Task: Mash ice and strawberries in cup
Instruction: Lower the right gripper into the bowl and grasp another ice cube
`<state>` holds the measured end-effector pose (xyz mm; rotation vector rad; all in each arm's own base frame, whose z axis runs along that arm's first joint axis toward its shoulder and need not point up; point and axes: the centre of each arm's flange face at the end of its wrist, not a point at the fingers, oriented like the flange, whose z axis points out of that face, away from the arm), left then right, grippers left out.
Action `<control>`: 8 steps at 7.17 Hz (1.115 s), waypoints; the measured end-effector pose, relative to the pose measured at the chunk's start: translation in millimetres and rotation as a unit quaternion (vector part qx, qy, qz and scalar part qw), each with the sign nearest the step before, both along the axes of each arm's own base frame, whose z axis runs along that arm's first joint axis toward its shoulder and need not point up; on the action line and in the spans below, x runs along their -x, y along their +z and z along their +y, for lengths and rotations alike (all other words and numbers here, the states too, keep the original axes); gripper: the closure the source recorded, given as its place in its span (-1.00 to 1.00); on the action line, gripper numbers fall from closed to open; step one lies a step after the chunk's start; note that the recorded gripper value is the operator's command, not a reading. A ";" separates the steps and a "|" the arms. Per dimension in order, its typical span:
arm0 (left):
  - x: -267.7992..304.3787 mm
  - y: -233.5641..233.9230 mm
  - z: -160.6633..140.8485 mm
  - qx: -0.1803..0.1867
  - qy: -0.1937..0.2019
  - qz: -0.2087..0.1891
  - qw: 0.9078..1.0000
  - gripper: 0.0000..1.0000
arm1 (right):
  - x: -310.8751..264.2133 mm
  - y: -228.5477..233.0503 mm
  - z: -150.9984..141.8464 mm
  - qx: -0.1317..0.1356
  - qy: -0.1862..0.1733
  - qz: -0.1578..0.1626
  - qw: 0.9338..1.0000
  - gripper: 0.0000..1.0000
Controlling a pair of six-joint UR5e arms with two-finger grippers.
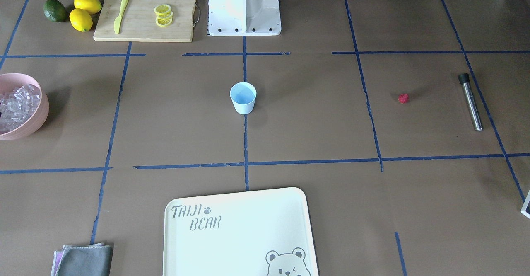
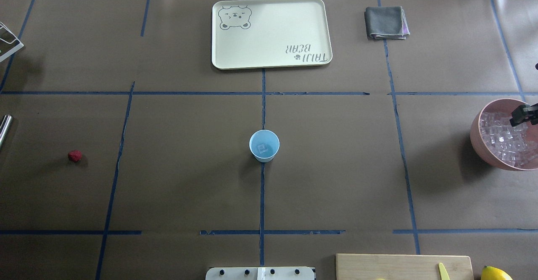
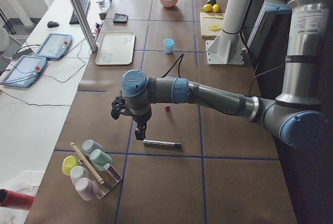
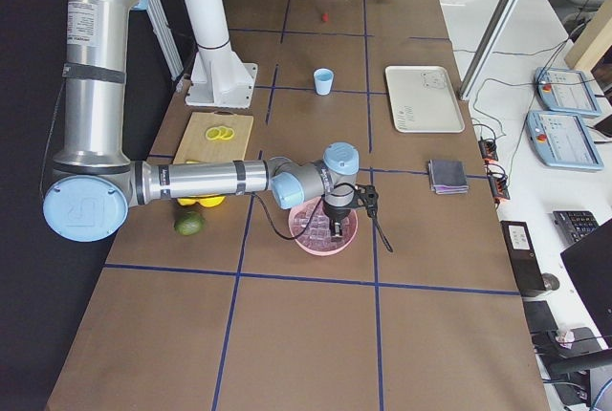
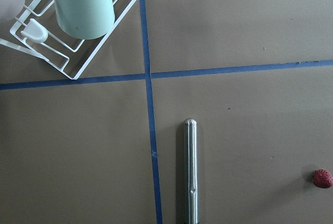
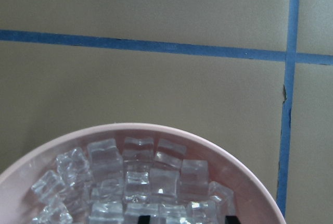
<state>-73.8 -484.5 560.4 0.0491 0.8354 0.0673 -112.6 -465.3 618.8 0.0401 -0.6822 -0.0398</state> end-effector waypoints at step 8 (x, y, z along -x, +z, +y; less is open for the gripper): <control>-0.6 -0.4 -0.4 0.000 0.000 0.000 1.000 -1.00 | 3.9 5.7 6.1 0.007 -0.007 0.001 1.000 0.14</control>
